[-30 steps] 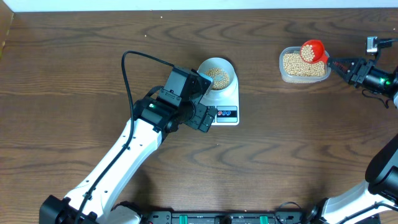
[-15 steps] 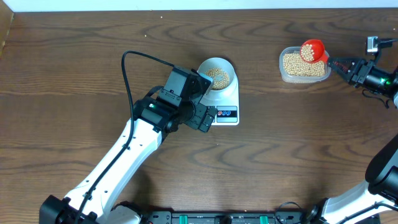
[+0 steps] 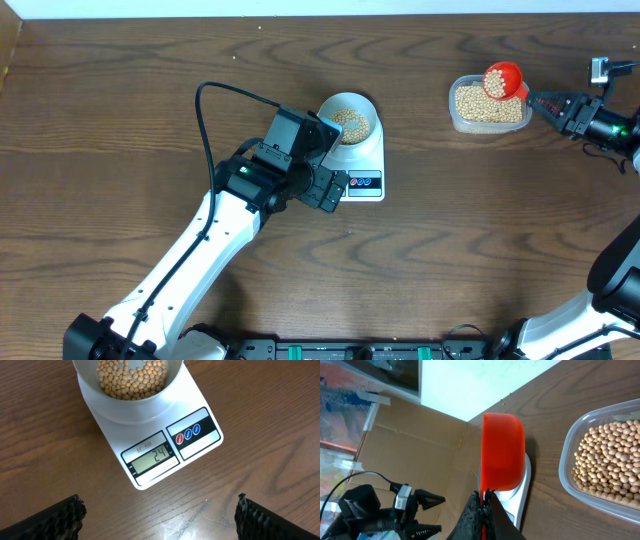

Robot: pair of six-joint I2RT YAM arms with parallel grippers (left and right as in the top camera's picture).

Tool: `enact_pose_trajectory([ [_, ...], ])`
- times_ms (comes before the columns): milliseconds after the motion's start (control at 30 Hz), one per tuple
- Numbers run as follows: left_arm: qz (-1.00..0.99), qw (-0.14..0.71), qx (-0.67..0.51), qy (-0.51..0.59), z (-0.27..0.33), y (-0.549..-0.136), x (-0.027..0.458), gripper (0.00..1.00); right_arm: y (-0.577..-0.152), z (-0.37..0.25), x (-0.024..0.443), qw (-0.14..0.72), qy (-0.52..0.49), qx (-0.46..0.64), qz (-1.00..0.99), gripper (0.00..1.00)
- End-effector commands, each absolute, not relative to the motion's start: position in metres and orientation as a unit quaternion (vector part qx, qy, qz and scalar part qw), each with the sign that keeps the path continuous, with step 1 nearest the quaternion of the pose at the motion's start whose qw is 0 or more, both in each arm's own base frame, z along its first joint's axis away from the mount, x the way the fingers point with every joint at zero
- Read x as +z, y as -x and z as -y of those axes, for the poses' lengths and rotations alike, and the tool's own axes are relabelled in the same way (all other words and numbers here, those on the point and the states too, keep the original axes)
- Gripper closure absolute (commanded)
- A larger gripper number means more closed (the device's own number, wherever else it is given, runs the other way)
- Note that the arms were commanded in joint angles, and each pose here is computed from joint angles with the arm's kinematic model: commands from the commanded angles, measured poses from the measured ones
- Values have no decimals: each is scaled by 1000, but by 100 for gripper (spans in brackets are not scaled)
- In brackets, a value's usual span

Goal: Scoop item into bowl and weigh 50g on scale
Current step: 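Scoop more soybeans from the tub with the red scoop, right gripper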

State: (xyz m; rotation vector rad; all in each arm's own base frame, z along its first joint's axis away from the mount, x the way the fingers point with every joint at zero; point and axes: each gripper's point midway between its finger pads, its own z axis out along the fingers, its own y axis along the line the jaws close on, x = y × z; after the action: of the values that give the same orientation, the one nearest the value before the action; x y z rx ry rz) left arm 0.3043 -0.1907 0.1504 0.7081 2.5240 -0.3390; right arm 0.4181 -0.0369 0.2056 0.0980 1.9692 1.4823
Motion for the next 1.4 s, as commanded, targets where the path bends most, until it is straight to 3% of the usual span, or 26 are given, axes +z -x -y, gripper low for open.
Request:
enact_pose_trajectory([
  [0,-923,251,-128,-261,190,-305,154,2,-418,27,205,328,-21,581,-745,99],
  [1367,-923,251,-128,-261,190,-305,154,2,-420,10,200,313,-10,576,-755,99],
])
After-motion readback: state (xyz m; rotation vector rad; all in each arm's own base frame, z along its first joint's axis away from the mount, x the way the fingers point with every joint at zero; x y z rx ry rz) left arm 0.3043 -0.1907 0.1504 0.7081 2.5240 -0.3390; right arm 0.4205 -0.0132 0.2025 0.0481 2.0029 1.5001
